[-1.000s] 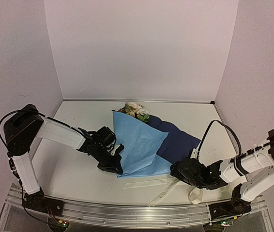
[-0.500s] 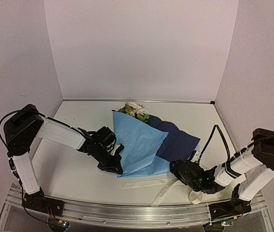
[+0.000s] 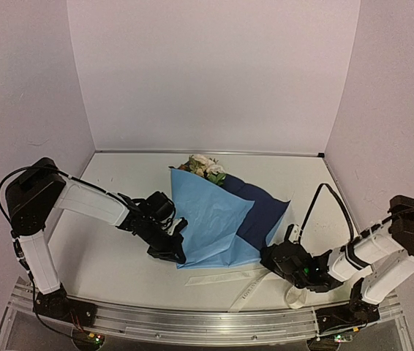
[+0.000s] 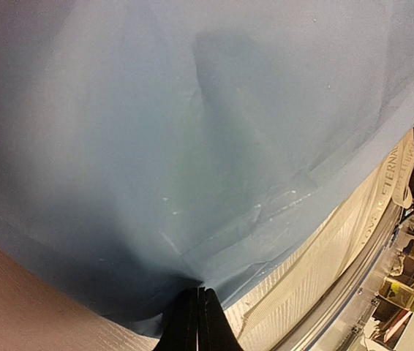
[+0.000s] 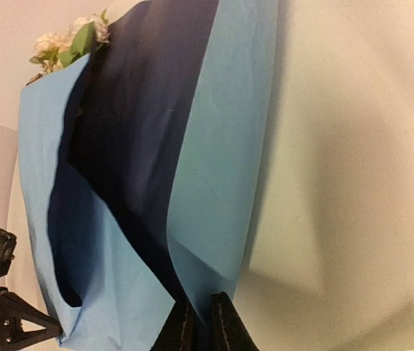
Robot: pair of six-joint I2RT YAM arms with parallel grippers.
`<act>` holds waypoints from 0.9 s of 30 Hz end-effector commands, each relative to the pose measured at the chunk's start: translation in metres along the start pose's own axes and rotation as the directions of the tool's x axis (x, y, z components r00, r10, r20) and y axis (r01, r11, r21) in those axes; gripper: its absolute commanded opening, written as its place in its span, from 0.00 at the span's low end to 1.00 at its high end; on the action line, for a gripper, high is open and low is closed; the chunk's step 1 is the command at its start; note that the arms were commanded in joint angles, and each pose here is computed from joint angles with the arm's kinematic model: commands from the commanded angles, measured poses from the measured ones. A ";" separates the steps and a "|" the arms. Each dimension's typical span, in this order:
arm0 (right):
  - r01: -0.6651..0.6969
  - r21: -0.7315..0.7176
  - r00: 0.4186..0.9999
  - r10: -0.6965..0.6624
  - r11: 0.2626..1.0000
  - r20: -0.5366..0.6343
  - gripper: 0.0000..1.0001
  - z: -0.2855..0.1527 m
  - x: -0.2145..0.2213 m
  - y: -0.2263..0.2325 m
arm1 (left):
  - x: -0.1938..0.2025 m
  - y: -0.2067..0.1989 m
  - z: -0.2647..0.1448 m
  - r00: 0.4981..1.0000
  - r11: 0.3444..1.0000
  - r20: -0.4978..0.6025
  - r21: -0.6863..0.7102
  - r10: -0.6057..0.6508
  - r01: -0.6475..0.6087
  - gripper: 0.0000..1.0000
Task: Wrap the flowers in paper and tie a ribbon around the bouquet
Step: Pick up the two-thirds-folded wrapping paper from the center of the board, then press the fold line on the 2/3-folded wrapping paper.
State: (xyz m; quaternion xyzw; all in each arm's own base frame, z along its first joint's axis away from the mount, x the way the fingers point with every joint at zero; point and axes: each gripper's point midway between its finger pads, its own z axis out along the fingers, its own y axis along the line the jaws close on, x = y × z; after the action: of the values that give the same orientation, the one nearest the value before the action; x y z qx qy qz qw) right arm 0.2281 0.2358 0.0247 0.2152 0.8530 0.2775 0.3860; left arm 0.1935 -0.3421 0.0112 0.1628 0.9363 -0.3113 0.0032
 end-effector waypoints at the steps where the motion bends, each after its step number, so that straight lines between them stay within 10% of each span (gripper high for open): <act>1: 0.144 -0.073 0.988 -0.147 0.987 -0.038 0.04 -0.010 -0.003 0.045 | 0.011 0.023 0.000 1.000 0.995 -0.022 -0.103 -0.014 0.011 0.05; 27: 0.294 -0.092 0.951 -0.301 0.951 -0.069 0.01 -0.024 -0.008 0.073 | -0.082 -0.087 -0.026 0.944 0.954 0.168 0.048 0.285 -0.297 0.19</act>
State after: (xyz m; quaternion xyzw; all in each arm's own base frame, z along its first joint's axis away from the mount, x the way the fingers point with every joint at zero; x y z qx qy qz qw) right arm 0.2233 0.2692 0.0709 0.0626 0.8861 0.2437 0.3892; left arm 0.2474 -0.3945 0.0954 0.2320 0.9023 -0.3443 0.1162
